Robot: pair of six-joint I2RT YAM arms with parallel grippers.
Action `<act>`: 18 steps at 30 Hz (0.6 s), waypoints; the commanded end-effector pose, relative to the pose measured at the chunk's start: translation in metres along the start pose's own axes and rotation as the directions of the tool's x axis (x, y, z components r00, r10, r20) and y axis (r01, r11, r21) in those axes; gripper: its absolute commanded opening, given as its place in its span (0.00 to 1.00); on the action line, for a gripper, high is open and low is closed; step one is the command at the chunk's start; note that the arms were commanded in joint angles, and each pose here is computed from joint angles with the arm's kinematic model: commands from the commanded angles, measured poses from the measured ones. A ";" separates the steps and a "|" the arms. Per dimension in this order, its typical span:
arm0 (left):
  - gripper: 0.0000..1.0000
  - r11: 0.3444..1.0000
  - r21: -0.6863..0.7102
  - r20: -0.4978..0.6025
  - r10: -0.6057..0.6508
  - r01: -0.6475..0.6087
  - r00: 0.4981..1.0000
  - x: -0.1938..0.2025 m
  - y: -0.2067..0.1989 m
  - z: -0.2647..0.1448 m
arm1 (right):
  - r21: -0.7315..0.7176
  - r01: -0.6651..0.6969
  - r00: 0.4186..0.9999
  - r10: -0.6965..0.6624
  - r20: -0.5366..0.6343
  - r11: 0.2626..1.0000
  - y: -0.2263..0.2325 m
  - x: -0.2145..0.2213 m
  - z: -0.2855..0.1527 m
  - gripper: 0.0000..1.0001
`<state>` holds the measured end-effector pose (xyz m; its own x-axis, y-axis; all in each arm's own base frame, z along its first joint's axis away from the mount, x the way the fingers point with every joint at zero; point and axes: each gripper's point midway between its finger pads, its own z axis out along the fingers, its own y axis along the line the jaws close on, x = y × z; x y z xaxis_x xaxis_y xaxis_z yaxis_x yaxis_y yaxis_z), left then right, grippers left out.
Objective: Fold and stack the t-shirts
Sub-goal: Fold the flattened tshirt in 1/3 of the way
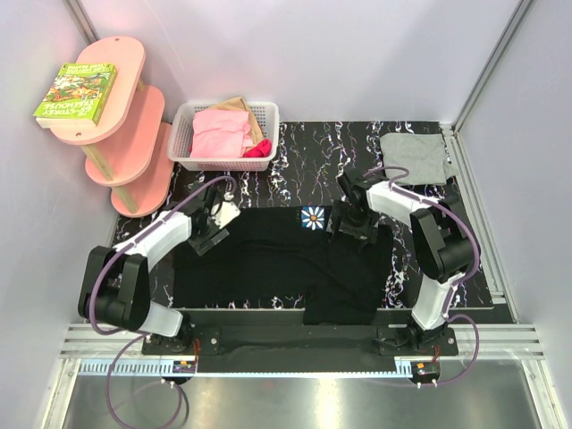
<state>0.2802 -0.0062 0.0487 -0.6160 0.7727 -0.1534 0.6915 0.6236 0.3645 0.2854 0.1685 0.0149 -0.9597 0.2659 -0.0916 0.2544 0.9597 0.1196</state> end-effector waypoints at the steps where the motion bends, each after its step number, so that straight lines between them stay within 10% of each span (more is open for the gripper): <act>1: 0.73 0.999 -0.033 0.030 0.010 -0.009 1.000 -0.001 0.007 -0.008 | -0.026 -0.041 0.998 0.042 0.054 0.999 -0.008 -0.025 0.005 1.00; 18: 0.72 0.997 -0.072 -0.041 -0.003 0.000 0.999 -0.052 0.064 0.053 | -0.064 -0.151 0.987 0.154 0.043 0.986 -0.012 -0.106 0.042 1.00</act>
<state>0.3324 0.0013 0.0254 -0.6396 0.7656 -0.0684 0.7000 0.6169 0.3597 0.3604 0.1429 0.0176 -0.9022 0.4282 -0.0522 0.4097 0.8885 0.2068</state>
